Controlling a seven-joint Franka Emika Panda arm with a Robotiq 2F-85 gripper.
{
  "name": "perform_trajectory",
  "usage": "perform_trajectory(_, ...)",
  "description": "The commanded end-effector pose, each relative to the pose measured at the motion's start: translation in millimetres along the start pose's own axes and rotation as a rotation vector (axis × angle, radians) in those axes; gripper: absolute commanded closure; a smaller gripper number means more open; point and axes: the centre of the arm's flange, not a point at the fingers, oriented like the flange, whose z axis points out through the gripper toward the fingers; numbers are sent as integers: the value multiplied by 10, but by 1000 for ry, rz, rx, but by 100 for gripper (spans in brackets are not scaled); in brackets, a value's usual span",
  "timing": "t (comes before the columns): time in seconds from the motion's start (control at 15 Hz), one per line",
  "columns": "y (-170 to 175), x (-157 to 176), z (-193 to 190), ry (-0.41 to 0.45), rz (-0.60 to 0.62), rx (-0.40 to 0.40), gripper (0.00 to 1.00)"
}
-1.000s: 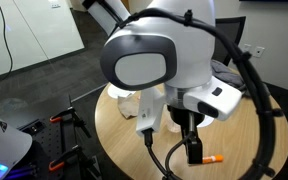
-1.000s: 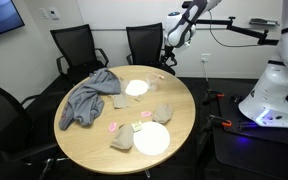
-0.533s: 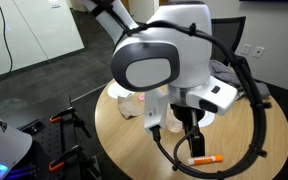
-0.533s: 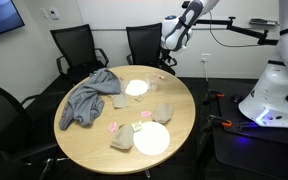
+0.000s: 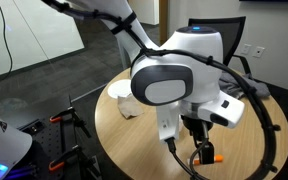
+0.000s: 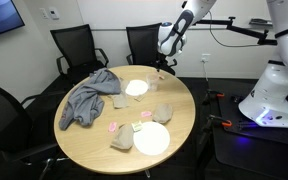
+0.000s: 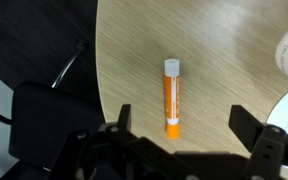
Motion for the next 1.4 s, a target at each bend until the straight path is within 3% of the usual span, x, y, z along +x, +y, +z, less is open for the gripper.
perform_trajectory(0.0, 122, 230, 199, -3, -34, 37, 0)
perform_trajectory(1.07, 225, 481, 755, -82, -106, 62, 2)
perform_trajectory(1.13, 222, 490, 774, -84, -110, 60, 26)
perform_trajectory(1.2, 220, 498, 791, -87, -112, 60, 26)
perform_trajectory(1.33, 219, 508, 825, -93, -113, 60, 40)
